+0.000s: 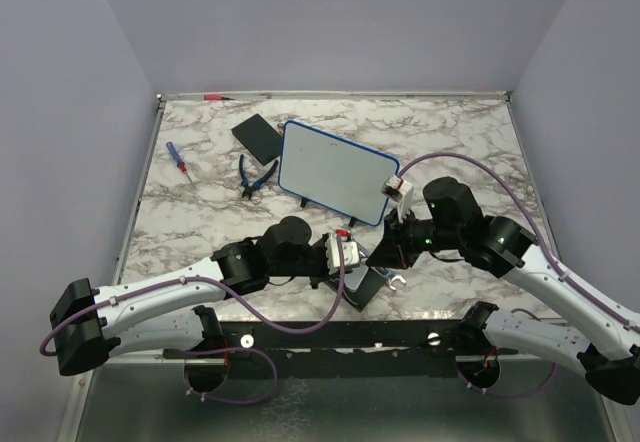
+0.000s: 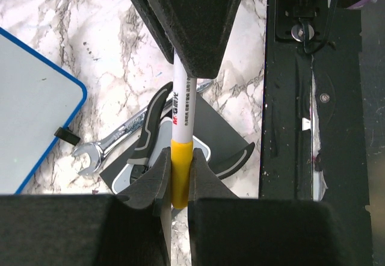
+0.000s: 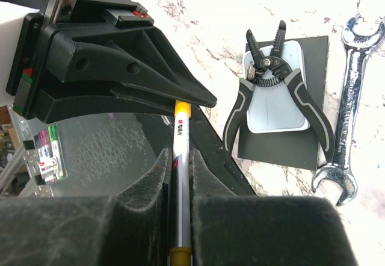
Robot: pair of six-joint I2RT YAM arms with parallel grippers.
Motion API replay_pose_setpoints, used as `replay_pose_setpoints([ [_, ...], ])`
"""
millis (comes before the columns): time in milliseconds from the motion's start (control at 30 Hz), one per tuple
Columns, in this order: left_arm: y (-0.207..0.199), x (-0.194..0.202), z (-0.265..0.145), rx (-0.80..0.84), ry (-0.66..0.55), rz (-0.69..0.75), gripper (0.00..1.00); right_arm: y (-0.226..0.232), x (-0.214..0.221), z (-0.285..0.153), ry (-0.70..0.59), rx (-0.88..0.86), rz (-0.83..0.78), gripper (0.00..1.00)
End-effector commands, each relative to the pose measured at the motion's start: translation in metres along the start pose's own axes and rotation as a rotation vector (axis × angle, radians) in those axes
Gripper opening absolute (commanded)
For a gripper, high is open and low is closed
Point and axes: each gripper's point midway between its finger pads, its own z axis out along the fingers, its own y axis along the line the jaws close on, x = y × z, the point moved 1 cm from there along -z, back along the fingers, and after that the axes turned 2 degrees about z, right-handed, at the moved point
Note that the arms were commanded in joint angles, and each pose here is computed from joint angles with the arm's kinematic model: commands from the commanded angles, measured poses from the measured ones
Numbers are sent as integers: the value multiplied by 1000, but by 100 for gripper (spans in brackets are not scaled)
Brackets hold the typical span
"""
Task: Write a sentence on the whiteboard
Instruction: Open the whiteboard marker at the center of the board.
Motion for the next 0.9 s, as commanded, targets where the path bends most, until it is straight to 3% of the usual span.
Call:
replay_pose_setpoints([
  [0,6,32,-8,-58,131,-57,0,1,-4,-21,-7,47,-68,0],
  [867,13,36,-10,-103,143,-47,0,3,-5,-63,28,161,-95,0],
])
